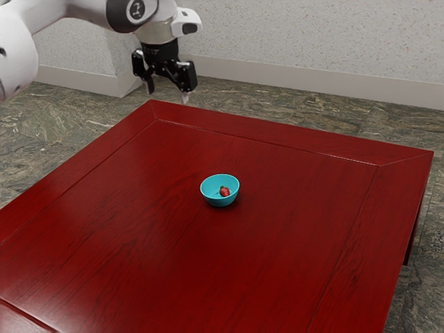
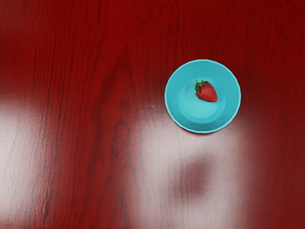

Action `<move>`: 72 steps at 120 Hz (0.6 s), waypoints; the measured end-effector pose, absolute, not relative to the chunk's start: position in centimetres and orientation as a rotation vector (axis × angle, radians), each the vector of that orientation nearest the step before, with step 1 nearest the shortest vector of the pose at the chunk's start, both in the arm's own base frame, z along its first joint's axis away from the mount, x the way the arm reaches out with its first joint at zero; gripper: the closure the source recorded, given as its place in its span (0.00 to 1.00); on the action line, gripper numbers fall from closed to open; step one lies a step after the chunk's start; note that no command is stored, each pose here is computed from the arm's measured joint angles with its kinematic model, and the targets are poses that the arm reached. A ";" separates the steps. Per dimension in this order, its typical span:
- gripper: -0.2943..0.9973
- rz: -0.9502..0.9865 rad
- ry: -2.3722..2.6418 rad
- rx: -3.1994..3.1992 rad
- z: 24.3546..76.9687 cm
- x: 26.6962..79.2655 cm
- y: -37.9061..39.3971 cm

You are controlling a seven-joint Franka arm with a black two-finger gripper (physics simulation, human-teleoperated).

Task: Take strawberry from the bowl

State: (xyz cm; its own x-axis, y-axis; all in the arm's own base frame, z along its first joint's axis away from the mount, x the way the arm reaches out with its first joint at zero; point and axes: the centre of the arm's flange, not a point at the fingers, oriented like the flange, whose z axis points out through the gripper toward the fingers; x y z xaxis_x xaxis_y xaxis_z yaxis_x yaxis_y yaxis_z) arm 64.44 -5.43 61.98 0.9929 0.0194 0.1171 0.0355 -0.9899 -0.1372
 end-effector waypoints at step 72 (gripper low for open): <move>0.43 0.035 -0.068 -3.100 40.2 68.1 -8.3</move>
